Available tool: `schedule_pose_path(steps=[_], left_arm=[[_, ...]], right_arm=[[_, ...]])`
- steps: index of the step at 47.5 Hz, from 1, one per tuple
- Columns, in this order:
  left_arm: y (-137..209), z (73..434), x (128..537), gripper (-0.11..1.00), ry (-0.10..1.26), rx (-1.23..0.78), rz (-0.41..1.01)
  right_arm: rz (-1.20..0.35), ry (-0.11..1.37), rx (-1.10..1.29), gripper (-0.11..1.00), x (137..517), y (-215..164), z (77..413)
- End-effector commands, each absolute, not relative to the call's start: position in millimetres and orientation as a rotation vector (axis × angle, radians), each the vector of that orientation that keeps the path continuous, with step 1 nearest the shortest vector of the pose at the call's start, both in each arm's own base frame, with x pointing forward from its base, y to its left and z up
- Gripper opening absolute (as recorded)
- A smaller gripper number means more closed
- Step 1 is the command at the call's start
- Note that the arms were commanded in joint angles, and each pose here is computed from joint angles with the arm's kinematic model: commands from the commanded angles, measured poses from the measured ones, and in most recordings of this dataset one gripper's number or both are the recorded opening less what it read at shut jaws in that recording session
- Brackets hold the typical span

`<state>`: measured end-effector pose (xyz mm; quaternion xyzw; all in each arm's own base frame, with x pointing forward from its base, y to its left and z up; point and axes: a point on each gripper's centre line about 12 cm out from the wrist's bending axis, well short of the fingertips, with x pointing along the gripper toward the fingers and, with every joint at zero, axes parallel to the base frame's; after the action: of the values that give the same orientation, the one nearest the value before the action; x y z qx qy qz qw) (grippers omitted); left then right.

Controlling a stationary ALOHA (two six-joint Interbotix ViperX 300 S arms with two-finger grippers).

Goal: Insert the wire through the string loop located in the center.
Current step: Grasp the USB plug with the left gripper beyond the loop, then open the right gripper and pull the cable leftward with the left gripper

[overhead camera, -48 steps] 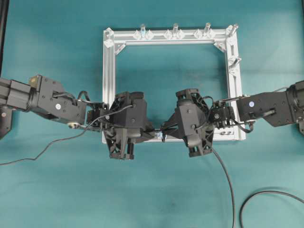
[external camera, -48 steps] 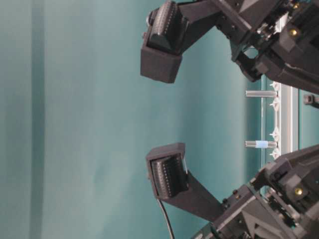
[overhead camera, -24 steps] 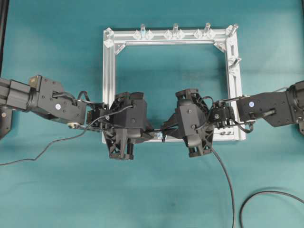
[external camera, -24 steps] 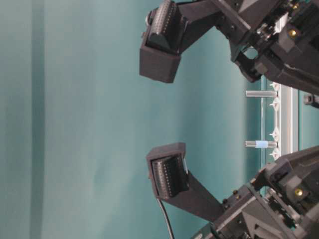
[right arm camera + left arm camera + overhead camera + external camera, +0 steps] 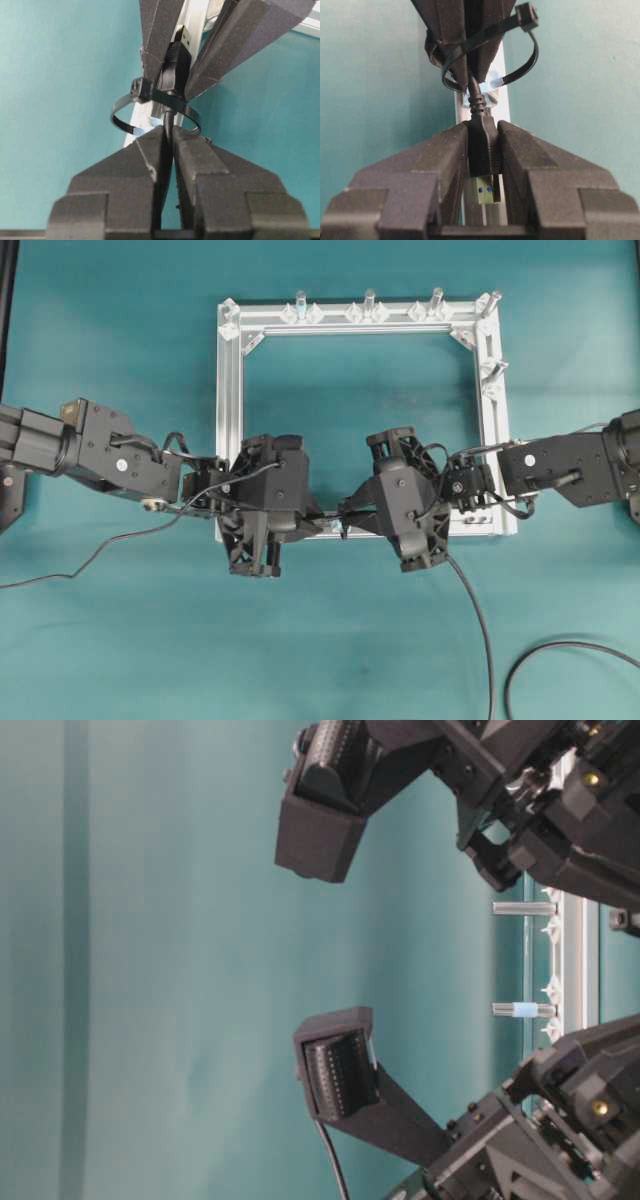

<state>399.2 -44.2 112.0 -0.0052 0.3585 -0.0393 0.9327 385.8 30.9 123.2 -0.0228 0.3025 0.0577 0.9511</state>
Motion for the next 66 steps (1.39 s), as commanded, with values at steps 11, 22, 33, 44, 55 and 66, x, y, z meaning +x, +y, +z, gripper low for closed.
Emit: schedule_pose_path(steps=[11,22,33,44,55,66], left_arm=[[-46,134,404,0.21,0.672,-0.003,-0.089],[-46,134,404,0.21,0.672,-0.005,-0.089],[-46,134,404,0.21,0.670,-0.006,-0.088],[-45,136,405,0.21,0.666,-0.006,-0.088],[-45,139,403,0.20,0.661,-0.005,-0.088],[-41,148,386,0.19,0.673,-0.007,-0.084]], right_arm=[[0.110,0.603,-0.045,0.07,388,29,131],[0.105,0.630,-0.045,0.14,387,28,129],[0.103,0.624,-0.046,0.65,387,28,133],[0.101,0.618,-0.047,0.63,381,27,140],[0.099,0.628,-0.048,0.63,369,26,143],[0.099,0.631,-0.048,0.63,358,25,145]])
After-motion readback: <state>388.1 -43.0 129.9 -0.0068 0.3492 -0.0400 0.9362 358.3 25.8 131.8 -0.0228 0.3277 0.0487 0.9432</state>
